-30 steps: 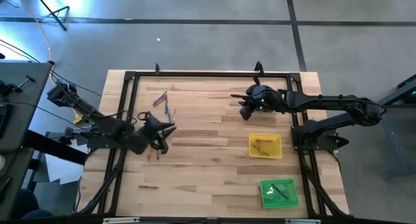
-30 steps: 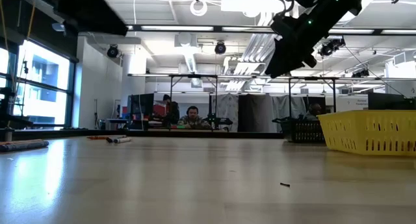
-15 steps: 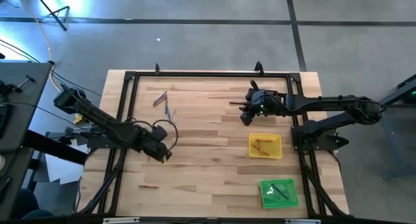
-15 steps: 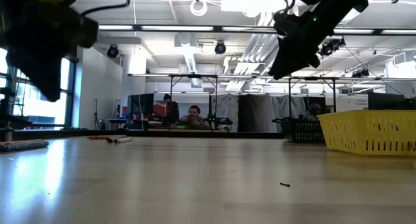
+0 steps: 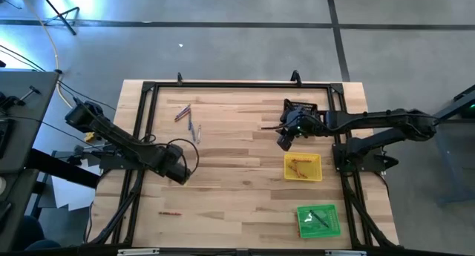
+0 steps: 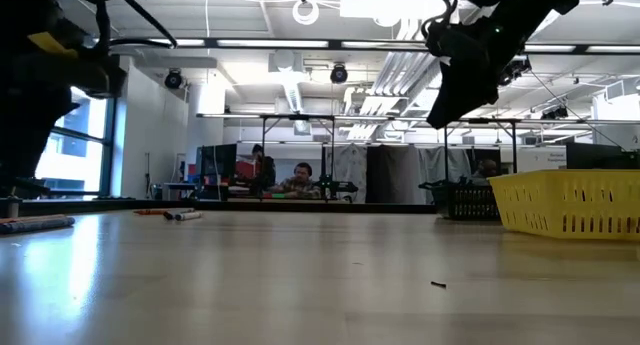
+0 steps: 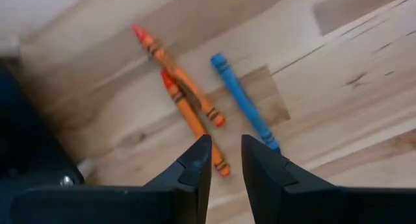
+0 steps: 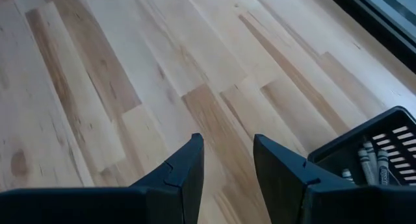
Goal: Sort crayons
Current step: Put the orange crayon into the yellow basket
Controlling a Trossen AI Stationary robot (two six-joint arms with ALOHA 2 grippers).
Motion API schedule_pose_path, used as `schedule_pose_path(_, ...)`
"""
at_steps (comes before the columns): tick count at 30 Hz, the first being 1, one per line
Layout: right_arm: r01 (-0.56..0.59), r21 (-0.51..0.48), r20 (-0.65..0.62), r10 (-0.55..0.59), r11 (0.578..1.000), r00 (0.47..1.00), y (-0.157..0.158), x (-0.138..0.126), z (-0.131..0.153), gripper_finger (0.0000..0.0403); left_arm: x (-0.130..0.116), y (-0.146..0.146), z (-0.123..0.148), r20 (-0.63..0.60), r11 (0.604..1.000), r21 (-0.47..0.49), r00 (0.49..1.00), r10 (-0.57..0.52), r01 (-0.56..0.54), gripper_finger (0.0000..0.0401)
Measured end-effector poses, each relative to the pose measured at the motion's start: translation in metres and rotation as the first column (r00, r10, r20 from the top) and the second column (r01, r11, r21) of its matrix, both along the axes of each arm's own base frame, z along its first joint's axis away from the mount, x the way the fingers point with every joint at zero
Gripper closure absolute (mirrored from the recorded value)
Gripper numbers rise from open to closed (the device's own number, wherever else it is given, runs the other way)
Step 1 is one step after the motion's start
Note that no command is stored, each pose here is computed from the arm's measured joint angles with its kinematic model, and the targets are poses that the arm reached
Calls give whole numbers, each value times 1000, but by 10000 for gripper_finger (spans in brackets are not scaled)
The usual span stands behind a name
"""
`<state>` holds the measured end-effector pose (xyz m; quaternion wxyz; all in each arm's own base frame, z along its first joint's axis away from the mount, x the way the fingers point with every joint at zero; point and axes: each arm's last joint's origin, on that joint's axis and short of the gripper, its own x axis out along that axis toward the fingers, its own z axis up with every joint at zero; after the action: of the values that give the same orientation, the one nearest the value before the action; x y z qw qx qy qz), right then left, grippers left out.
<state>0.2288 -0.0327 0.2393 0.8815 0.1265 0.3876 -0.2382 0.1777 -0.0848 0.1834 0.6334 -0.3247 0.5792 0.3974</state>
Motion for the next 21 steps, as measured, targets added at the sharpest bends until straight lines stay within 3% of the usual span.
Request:
schedule_pose_path(6, -16, -17, -8, 16, 1000, 1000, 0, 0, 0, 274, -1, -5, -5, -50, 999, -43, 998, 27, -29, 327)
schedule_pose_path(21, 0, -37, -15, -1, 999, 1000, -1, -1, 0, 274, 8, -13, -36, -210, 1000, 5, 977, 28, -28, 327)
